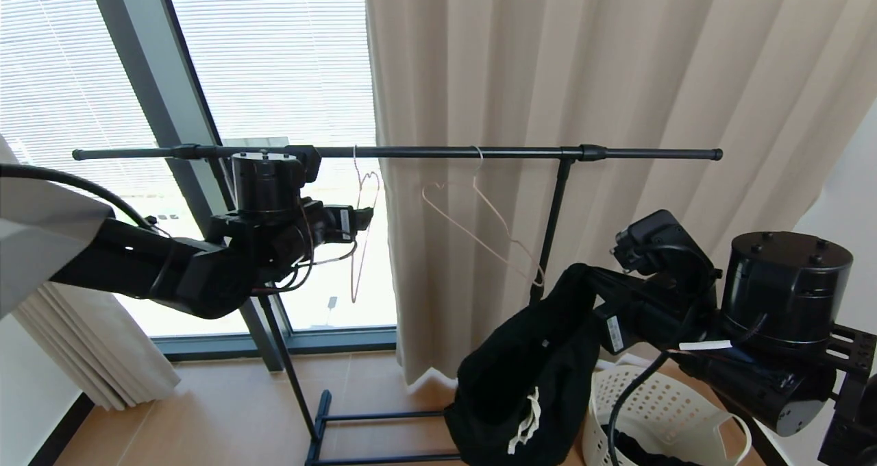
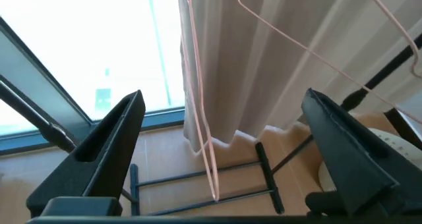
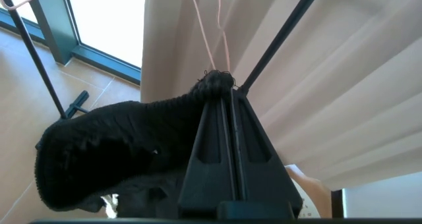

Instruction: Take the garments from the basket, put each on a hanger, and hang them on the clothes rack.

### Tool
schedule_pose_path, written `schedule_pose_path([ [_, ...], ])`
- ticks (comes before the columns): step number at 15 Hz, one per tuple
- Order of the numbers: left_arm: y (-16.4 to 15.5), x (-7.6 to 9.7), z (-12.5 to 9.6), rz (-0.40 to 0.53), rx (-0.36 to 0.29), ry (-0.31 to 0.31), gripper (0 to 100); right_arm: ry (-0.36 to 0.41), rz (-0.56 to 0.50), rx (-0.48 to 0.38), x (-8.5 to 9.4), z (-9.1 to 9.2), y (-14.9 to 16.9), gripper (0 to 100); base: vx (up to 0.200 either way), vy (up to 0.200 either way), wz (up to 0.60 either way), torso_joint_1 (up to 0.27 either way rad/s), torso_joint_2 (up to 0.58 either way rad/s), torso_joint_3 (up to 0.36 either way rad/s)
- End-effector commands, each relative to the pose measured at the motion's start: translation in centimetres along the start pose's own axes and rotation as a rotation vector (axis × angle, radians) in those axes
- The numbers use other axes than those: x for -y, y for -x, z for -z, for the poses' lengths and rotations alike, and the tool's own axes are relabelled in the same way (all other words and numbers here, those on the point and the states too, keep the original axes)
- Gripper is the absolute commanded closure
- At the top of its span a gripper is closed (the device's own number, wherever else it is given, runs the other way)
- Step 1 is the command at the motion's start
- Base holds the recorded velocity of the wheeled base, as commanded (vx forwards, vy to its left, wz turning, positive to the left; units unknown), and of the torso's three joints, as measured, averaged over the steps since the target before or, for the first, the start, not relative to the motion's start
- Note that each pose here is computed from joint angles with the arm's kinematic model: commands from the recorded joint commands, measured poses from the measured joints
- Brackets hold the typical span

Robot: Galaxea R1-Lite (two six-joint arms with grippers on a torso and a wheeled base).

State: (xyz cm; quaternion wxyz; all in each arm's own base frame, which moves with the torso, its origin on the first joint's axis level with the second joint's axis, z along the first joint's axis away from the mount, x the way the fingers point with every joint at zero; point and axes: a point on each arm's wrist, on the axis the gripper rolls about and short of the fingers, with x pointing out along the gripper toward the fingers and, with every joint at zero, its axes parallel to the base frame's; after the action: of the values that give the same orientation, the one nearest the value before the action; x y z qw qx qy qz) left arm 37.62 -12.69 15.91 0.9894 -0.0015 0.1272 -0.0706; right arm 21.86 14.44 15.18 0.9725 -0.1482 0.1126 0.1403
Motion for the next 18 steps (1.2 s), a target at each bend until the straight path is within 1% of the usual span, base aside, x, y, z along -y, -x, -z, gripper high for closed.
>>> schedule_pose_path([
  [1,-3.7,0.7,2.3,-0.036,-0.037,-0.011,0,0.007,-0.008,0.004,-0.4,0.0,0.5,100,0.000,0.000,0.00,0.000,0.00,0.000],
  [3,-5.5,1.3,3.6,-0.041,-0.054,-0.016,0,0.008,-0.008,0.003,-0.4,0.0,0.5,100,0.000,0.000,0.00,0.000,0.00,0.000],
  [4,-6.1,1.3,4.2,-0.060,-0.062,-0.019,0,0.008,-0.008,0.003,-0.4,0.0,0.5,100,0.000,0.000,0.00,0.000,0.00,0.000],
  [5,-6.7,1.1,4.6,-0.071,-0.069,-0.019,0,0.008,-0.008,0.001,-0.5,0.1,0.4,100,0.000,0.000,0.00,0.000,0.00,0.000],
  [6,-6.7,1.1,4.6,-0.071,-0.069,-0.019,0,0.008,-0.008,0.001,-0.5,0.1,0.4,100,0.000,0.000,0.00,0.000,0.00,0.000],
  [7,-7.9,0.6,5.7,-0.085,-0.084,-0.017,0,0.010,-0.009,-0.003,-0.5,0.1,0.3,100,0.000,0.000,0.00,0.000,0.00,0.000],
  [9,-8.7,0.3,6.5,-0.093,-0.094,-0.017,0,0.010,-0.010,-0.001,-0.5,0.1,0.4,100,0.000,0.000,0.00,0.000,0.00,0.000],
  [13,-10.1,0.0,6.6,-0.104,-0.074,-0.008,0,0.011,-0.011,-0.004,-0.6,0.2,0.3,100,0.000,0.000,0.00,0.000,0.00,0.000],
  [14,-10.4,0.0,6.2,-0.104,-0.058,-0.004,0,0.013,-0.011,-0.008,-0.6,0.3,0.2,100,0.000,0.000,0.00,0.000,0.00,0.000],
  [18,-10.4,-0.1,5.9,-0.105,-0.047,-0.002,0,0.013,-0.012,-0.010,-0.7,0.3,0.2,100,0.000,0.000,0.00,0.000,0.00,0.000],
])
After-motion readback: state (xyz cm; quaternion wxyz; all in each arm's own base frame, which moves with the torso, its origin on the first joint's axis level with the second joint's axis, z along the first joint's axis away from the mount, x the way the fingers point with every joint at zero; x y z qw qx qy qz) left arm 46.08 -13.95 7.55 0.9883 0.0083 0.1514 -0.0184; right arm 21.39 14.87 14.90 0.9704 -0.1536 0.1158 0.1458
